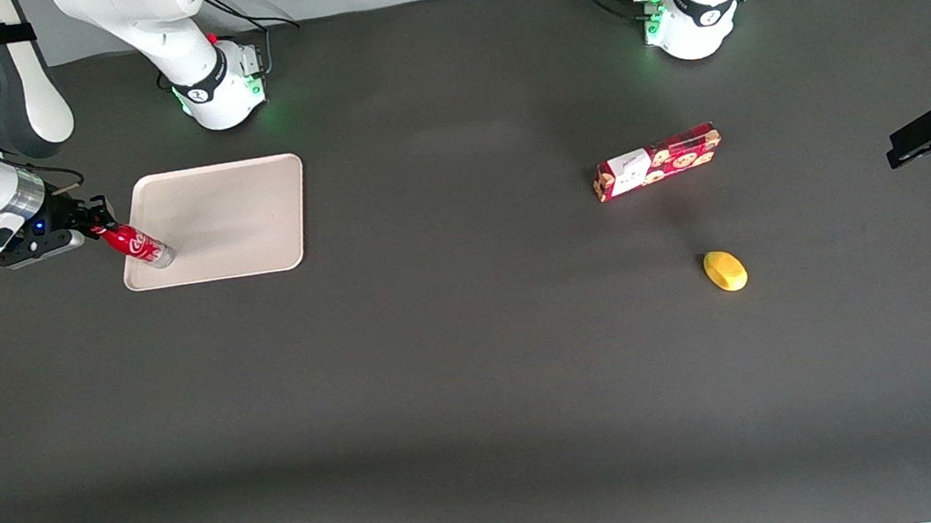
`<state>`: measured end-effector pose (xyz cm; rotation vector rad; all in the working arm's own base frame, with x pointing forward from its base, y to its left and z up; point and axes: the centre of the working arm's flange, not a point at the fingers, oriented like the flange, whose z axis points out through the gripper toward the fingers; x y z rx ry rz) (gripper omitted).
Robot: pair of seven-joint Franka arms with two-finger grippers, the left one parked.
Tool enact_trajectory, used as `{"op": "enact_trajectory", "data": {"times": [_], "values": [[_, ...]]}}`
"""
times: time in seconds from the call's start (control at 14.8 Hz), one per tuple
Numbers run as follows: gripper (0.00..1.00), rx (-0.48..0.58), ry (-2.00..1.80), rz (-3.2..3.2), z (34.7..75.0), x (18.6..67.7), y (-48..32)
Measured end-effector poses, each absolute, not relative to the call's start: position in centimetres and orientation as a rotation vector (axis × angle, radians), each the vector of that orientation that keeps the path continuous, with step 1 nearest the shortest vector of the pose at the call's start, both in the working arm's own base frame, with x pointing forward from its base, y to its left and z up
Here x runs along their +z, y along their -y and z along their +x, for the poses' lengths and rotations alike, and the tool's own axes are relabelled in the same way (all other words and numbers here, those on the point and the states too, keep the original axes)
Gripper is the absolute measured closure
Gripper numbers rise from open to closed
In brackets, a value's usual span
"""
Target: Place coke bottle on tray
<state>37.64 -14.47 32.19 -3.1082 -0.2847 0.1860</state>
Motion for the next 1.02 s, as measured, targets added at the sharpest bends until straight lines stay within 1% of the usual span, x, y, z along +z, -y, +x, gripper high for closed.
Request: {"op": "enact_trajectory", "data": {"times": [0.07,0.2,0.27,0.41,0.47,0.61,0.68,0.95,1.02], "values": [[0.51,0.182,0.274,-3.109,37.6,32.2,14.7],[0.34,0.173,0.252,-3.109,37.4,32.2,15.2],[0.22,0.167,0.245,-3.110,37.5,32.3,15.4],[0.04,0.141,0.241,-3.119,38.0,33.1,15.7],[0.00,0.128,0.241,-3.125,38.5,33.9,16.0],[0.00,0.108,0.244,-3.137,40.2,37.3,16.5],[0.00,0.075,0.239,-3.134,41.5,39.8,16.4],[0.00,-0.152,0.257,-3.153,47.2,50.7,11.2],[0.00,-0.188,0.235,-3.163,48.1,53.0,9.2]]}}
